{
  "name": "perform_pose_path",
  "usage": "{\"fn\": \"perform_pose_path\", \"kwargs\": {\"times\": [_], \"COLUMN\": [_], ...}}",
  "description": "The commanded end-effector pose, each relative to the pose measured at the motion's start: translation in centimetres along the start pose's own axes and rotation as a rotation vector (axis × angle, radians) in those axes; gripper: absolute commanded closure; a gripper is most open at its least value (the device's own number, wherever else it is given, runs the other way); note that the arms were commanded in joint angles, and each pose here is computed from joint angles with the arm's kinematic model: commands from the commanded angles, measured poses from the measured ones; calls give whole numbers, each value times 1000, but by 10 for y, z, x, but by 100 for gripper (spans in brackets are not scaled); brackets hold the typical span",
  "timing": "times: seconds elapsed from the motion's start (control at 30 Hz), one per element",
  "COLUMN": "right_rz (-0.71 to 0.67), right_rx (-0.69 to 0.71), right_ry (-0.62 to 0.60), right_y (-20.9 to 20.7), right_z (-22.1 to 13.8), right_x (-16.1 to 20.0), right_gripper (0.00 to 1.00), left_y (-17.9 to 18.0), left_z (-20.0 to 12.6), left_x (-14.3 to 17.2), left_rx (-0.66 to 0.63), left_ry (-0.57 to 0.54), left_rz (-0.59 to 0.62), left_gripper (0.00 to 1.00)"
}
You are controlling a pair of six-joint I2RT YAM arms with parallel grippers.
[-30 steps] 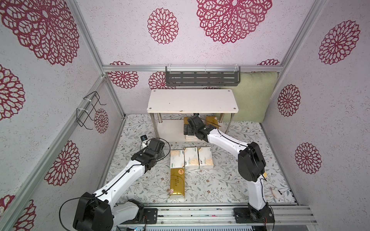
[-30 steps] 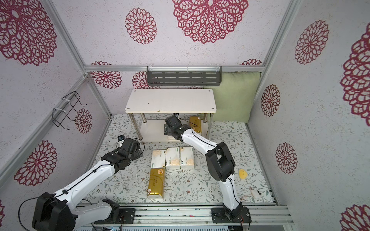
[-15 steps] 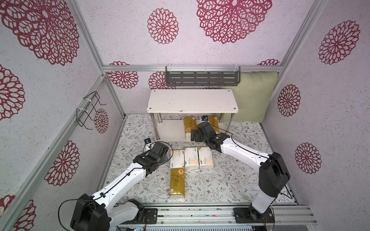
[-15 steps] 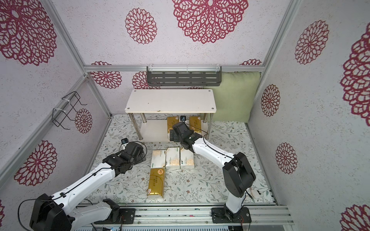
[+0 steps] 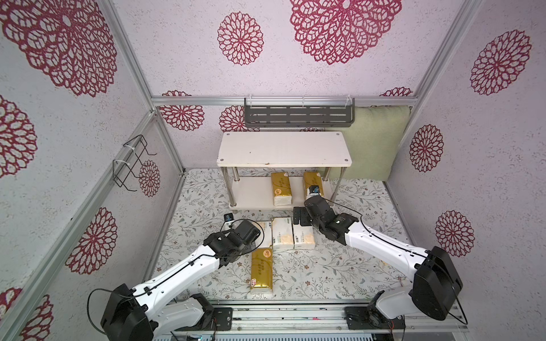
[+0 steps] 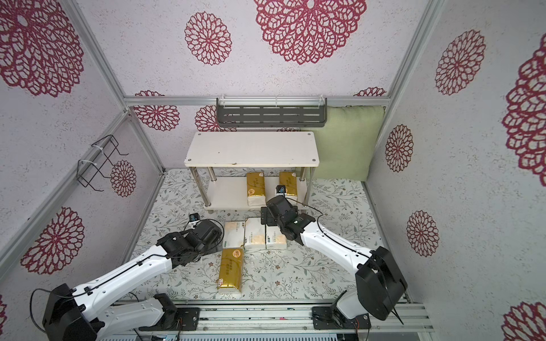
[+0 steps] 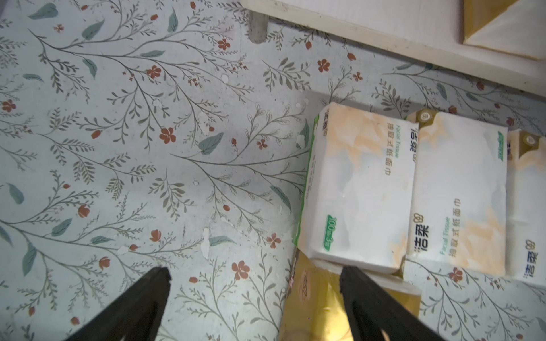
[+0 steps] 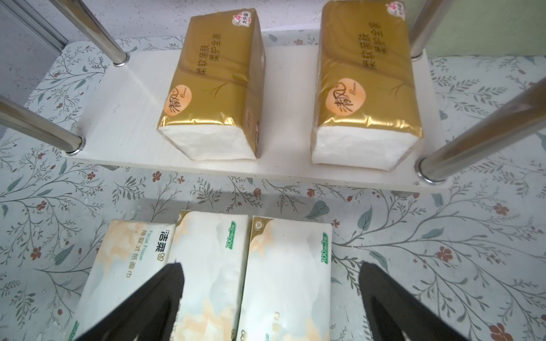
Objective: Place the tissue boxes on the shelf by color
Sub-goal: Place a box of tissues on the shelf, then adjust the box of tissues at the center of the board.
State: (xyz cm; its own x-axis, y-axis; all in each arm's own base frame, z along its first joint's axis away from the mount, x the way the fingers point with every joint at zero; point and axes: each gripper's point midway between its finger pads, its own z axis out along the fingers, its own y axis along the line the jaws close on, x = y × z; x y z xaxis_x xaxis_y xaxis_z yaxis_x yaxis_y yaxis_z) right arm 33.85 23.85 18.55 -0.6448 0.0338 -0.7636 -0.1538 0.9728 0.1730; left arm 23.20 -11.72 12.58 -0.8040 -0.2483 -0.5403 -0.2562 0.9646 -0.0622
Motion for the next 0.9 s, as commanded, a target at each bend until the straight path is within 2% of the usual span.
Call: {"fn": "perform_pose_path", "kwargs": {"times": [0.0,0.1,0.37,0.5,0.87], "right_rz": [23,18,15,15,13], "right_rx": [10,30,48,47,43], "right_ry": [-42,-34,-20,-17,-4], "right_y": [-6,-14,-21,-20,-17], "right_z": [-13,-15,-13,-10,-2], "right_x": [-9,-2,9,10,14], "right_gripper": [1,1,1,1,1], "left_y": [-5,-7,-21,-30,-44], "left_z": [-6,-10,-20,-21,-18], "left_x": [18,33,56,68,89], "left_rx": [-9,-20,52,120,168], "left_ry": [56,70,88,128,197], "left_rz": [19,55,163,179,241], "left_gripper": [3,3,3,3,3]}}
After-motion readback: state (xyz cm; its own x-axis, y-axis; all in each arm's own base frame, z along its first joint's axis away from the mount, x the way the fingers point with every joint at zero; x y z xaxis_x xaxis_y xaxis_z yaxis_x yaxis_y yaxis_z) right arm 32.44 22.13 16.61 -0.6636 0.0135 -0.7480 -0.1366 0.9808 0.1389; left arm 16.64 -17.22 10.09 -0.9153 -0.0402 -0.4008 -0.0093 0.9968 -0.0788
